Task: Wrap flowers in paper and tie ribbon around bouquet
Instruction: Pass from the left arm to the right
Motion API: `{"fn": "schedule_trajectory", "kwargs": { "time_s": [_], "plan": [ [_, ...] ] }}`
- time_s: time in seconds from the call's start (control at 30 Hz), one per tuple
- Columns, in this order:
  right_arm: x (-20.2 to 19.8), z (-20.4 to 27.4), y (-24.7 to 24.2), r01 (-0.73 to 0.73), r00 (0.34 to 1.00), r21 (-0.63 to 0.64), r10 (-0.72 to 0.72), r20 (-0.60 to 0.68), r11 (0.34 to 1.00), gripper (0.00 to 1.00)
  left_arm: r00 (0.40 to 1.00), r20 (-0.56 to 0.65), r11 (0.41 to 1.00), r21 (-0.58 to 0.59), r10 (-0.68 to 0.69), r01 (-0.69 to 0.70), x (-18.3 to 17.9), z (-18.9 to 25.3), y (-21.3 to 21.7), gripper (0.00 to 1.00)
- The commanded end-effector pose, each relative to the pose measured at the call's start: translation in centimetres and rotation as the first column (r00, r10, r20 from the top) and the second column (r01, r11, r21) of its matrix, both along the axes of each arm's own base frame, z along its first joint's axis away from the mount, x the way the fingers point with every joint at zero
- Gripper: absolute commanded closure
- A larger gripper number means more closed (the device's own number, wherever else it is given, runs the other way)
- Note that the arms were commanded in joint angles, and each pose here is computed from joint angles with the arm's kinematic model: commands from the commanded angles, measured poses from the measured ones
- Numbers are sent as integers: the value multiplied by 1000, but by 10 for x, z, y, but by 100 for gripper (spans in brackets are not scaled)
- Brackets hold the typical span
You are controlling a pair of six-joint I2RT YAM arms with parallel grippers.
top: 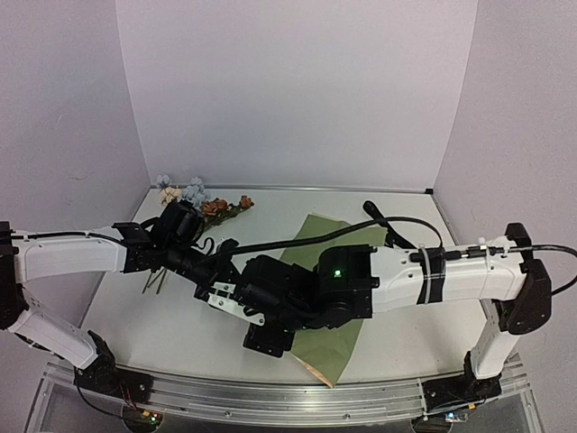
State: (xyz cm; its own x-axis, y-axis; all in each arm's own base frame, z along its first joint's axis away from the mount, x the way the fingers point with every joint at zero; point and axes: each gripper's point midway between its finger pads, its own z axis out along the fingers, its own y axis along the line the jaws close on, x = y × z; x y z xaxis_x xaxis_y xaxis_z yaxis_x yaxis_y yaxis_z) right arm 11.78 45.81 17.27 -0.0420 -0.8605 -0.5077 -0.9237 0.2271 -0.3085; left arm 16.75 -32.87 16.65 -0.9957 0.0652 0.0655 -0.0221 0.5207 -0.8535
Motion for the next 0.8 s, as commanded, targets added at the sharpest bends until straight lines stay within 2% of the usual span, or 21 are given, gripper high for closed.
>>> {"fn": "schedule_trajectory", "kwargs": {
  "time_s": [0.0,0.07,0.23,0.47,0.57,0.7,0.77],
  "plan": [
    [13,8,8,14,994,-31,-11,113,999,23,1000,27,998,-64,-1,2,1,20,-4,100],
    [18,10,12,25,990,-38,-20,140,999,28,1000,24,998,-64,-2,4,1,19,-4,100],
    [30,13,12,72,977,-43,-62,202,996,52,1000,24,998,-57,-3,4,0,18,-3,100],
    [29,17,14,91,979,-16,-87,186,996,75,1000,15,999,-48,5,-4,-3,10,0,100],
    [30,17,16,100,978,-11,-97,184,995,89,1000,19,999,-54,6,-5,-3,11,0,100],
    [29,18,16,112,979,4,-111,171,994,95,1000,21,999,-44,18,-17,-3,8,4,99],
    [29,19,15,124,980,14,-124,157,992,100,999,20,999,-43,25,-24,-3,6,5,92]
  ]
}}
